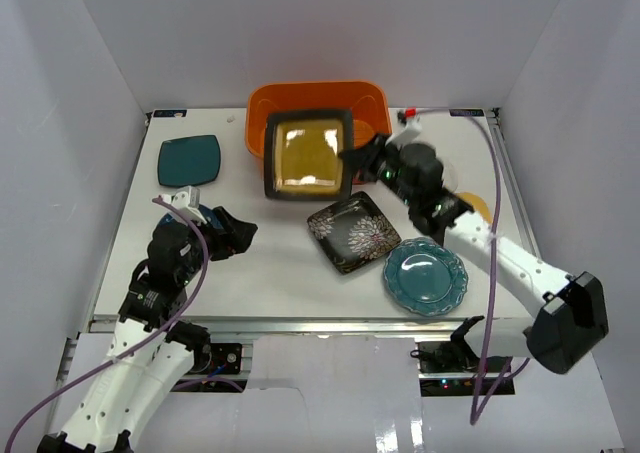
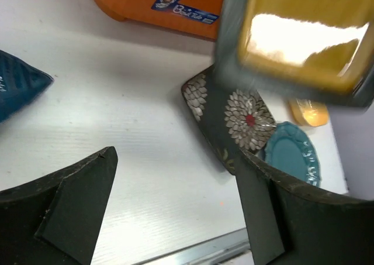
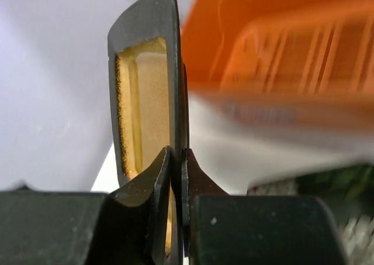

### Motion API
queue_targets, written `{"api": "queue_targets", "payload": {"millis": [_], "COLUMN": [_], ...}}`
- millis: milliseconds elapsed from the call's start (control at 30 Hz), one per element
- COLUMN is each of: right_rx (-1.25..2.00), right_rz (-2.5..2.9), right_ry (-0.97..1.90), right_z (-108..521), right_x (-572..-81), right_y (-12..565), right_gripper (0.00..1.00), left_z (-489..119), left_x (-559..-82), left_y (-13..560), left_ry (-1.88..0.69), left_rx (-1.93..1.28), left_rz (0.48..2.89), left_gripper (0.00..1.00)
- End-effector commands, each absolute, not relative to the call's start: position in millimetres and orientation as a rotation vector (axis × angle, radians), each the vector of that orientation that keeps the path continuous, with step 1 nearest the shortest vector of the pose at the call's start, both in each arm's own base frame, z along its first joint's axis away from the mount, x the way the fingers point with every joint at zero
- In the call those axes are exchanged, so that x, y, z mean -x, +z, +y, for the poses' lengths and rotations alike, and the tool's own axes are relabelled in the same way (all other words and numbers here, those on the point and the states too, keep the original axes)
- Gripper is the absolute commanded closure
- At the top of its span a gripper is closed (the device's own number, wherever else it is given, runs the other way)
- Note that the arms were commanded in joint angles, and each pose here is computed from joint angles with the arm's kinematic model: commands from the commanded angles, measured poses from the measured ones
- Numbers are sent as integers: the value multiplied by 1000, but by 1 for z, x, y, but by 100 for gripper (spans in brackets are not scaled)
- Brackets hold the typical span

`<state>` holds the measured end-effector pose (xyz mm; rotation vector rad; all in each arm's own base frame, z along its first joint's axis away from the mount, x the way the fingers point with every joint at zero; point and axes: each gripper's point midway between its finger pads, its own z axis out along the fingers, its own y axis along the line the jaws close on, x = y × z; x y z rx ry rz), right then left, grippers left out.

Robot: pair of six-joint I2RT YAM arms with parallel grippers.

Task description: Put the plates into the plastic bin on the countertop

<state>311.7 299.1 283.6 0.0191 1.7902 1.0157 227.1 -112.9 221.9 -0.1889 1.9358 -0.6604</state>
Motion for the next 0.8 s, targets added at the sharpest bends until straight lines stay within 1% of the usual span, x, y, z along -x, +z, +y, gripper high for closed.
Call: {"api": "queue_targets", "payload": {"millis": [0,33,67,100,133,167,200,233,267,300,333,367,467,600,633,733,767], "right_rx": [132,149,150,159,157,150,145,150,130,126,144,129,113,69,64,53,47], "right_rz": [1495,1488,1560,1497,1494,1550,1592,1533,1591,1597,1553,1597,1617,1659,1668,1713,1737], "right_ry": [1082,1076,1061,1064,1043,1035,1034,1057,1069,1093,1123,1127,1125,1085,1077,1069,1063], "right_z": [296,290,297,294,286,291,290,281,286,288,287,293,296,290,290,293,294], "right_x": [-345,-359,-384,-393,-410,-437,-452,-463,-488,-497,-500,-518,-538,-558,-562,-573,-578], "right_y": [425,434,415,450,456,435,428,463,439,436,456,433,417,389,382,356,342], "right_gripper": [92,92,92,92,92,92,92,92,92,92,92,92,92,92,92,92,92], "left_z": [-131,-135,-144,-150,-155,-159,-165,-167,-168,-169,-169,-170,-179,-197,-200,-220,-226], "left_x": [-222,-221,-218,-219,-219,-217,-217,-218,-217,-221,-222,-223,-224,-226,-228,-224,-223], "left_y": [211,197,188,188,183,170,171,168,160,159,156,154,145,134,123,115,103], "left_ry": [-799,-820,-869,-921,-953,-978,-1024,-1049,-1057,-1052,-1054,-1056,-1058,-1058,-1029,-1024,-987], "left_rx": [256,269,266,287,294,313,308,346,360,376,401,405,412,410,426,399,393], "left_rz": [2000,2039,2081,2079,2093,2131,2119,2124,2138,2130,2132,2134,2162,2190,2217,2247,2281], "left_gripper": [13,16,18,21,24,26,27,29,30,30,31,30,30,29,29,27,27]}}
